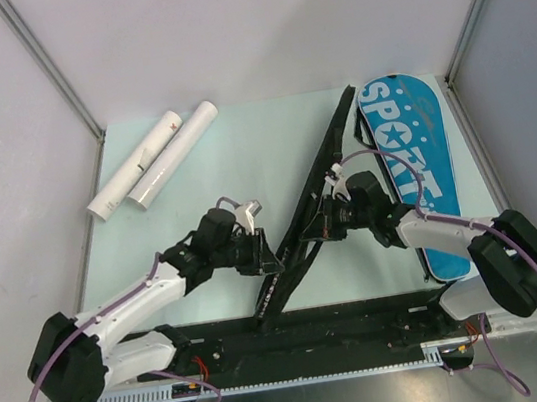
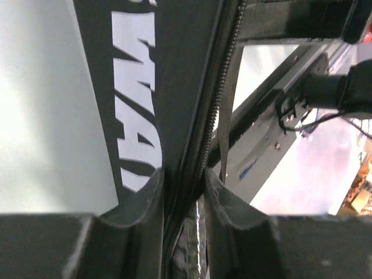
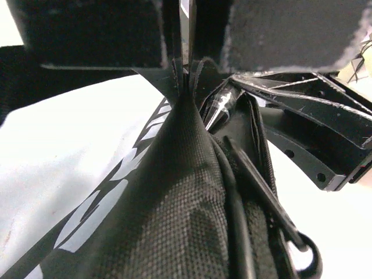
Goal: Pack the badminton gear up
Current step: Zip the racket bag at the center of the board.
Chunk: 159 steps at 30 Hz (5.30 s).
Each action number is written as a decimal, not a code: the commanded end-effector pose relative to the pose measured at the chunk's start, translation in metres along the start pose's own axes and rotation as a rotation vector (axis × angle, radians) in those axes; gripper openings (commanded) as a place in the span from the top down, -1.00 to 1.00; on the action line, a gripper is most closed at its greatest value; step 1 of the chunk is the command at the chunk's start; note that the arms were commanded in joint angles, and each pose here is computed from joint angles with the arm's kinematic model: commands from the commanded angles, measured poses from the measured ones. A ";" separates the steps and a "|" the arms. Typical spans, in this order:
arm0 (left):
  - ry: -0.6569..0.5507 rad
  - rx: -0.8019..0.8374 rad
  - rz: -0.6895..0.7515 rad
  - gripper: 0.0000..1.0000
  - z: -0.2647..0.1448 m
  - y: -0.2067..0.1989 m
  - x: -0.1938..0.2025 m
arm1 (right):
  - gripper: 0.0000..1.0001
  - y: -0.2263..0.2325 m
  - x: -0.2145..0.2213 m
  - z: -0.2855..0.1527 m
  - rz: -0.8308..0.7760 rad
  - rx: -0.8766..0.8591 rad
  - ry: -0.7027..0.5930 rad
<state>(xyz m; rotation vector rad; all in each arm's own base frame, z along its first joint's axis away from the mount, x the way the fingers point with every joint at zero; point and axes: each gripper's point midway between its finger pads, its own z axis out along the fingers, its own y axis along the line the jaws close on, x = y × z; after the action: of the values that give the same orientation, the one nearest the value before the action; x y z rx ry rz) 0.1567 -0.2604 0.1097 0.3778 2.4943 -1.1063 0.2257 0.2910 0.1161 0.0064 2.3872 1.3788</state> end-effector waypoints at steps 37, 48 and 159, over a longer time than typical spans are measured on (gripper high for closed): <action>-0.317 -0.244 0.237 1.00 -0.003 -0.029 -0.057 | 0.13 0.009 -0.008 -0.026 -0.041 -0.088 -0.022; -0.334 -0.306 0.318 0.99 0.002 -0.024 -0.058 | -0.36 0.007 -0.096 -0.082 0.120 0.047 -0.269; -0.022 0.352 0.388 0.99 0.068 -0.087 -0.171 | 1.00 -0.011 -0.206 -0.065 0.155 0.098 -0.451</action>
<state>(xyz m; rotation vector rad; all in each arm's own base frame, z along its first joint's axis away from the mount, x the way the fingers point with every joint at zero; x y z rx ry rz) 0.2984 -0.3888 0.1629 0.9270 2.1520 -1.4373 0.3708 0.1940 0.1596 0.4981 2.2650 1.1662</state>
